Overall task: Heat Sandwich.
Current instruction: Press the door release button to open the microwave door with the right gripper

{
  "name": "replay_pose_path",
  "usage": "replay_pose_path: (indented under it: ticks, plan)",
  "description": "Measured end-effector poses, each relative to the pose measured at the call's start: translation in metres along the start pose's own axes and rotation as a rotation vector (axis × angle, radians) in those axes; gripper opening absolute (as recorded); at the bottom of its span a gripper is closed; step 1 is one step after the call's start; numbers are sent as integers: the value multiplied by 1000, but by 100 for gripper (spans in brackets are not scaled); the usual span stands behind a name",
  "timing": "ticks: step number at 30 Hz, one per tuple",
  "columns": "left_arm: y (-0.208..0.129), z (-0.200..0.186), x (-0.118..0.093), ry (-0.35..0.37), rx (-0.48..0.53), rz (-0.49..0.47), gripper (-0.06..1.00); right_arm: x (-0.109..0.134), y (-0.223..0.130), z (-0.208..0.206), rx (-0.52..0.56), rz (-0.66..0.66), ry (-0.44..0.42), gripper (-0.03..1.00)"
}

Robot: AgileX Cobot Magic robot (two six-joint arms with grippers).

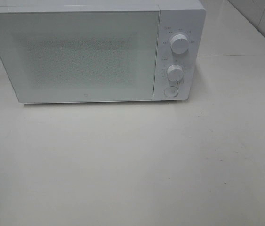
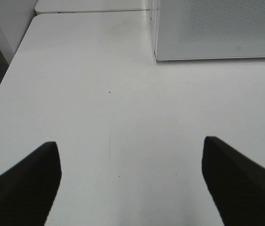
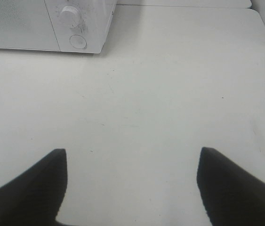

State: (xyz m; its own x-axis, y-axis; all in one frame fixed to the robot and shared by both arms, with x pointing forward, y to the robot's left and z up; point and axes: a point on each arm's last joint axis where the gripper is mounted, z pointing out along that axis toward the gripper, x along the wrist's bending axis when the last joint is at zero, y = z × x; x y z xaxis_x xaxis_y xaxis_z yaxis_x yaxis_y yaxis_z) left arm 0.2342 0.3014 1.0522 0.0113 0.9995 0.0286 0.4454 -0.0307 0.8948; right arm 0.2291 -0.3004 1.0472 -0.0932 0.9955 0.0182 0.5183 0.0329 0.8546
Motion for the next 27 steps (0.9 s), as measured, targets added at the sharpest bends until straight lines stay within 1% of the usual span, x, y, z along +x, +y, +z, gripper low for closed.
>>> replay_pose_path:
  ticks: [14, 17, 20, 21, 22, 24, 25, 27]
  plan:
    - [0, 0, 0, 0, 0, 0, 75, 0, 0, 0, -1, 0, 0, 74]
    - [0, 0, 0, 0, 0, 0, 75, 0, 2, -2, -21, 0, 1, 74]
    - [0, 0, 0, 0, 0, 0, 75, -1, 8, -4, -76, -6, -10, 74]
    - [0, 0, 0, 0, 0, 0, 75, -2, 13, -5, -131, -14, -23, 74]
    - [0, 0, 0, 0, 0, 0, 75, -2, 13, -5, -131, -14, -23, 74]
    - [0, 0, 0, 0, 0, 0, 75, -3, 18, -4, -188, -25, -39, 74]
    - [0, 0, 0, 0, 0, 0, 75, -4, 21, -1, -238, -35, -50, 74]
    - [0, 0, 0, 0, 0, 0, 75, -4, 22, 0, -259, -39, -53, 74]
